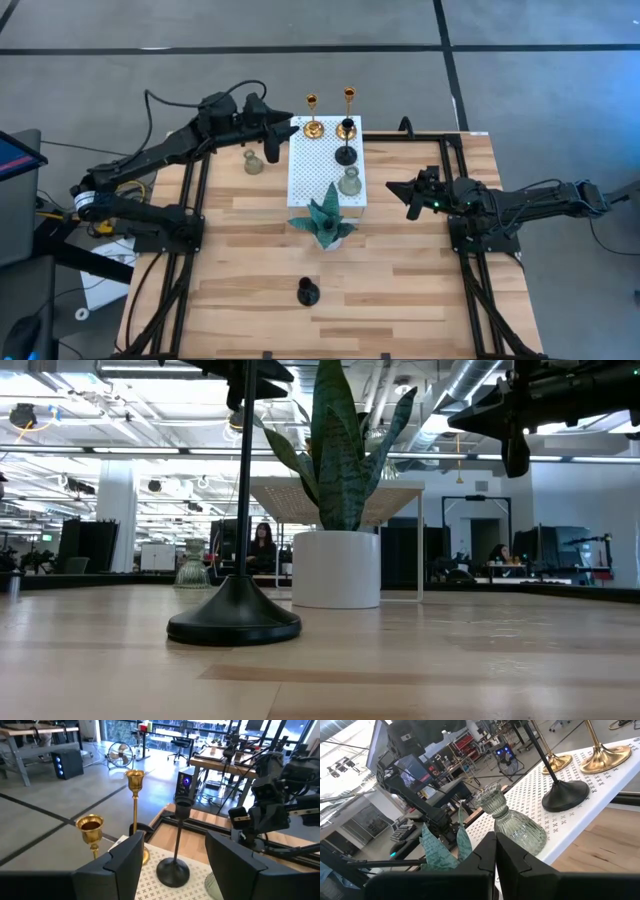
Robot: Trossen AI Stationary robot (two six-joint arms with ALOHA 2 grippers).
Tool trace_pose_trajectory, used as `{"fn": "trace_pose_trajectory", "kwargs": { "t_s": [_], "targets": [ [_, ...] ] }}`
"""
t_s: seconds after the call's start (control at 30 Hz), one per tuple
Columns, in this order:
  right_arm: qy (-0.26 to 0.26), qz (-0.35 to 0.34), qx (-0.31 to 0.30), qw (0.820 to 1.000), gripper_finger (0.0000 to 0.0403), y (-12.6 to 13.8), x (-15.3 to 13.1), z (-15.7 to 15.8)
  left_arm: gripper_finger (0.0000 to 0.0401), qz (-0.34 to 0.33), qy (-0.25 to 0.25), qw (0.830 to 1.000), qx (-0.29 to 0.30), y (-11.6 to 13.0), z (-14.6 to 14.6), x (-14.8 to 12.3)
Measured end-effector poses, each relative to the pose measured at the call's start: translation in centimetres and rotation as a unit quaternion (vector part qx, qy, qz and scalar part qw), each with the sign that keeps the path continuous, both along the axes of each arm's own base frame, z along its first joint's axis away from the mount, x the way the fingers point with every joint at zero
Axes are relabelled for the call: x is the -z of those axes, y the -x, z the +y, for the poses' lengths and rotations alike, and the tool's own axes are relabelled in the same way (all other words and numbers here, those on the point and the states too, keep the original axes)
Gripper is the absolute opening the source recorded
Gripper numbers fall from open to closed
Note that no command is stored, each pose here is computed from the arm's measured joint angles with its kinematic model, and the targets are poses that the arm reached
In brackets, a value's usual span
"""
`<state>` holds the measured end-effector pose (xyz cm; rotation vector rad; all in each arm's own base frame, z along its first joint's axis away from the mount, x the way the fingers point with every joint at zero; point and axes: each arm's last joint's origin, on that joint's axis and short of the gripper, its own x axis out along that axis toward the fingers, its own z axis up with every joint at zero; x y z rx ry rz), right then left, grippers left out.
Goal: Pick & Place candle stick holders
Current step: Put the black candle holder on the shelf aligned with the other black candle holder
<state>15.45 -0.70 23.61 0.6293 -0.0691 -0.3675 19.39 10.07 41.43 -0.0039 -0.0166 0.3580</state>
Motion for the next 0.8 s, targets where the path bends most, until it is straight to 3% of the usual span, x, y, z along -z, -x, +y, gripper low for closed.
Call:
{"fn": "trace_pose_trajectory", "kwargs": {
  "t_s": [0.8],
  "targets": [
    [0.001, 0.002, 0.0, 1.0, 0.0, 0.0, 0.0, 0.0, 0.0213, -0.005, 0.016, 0.999, 0.048, -0.8, -1.9, 0.0]
  ]
}}
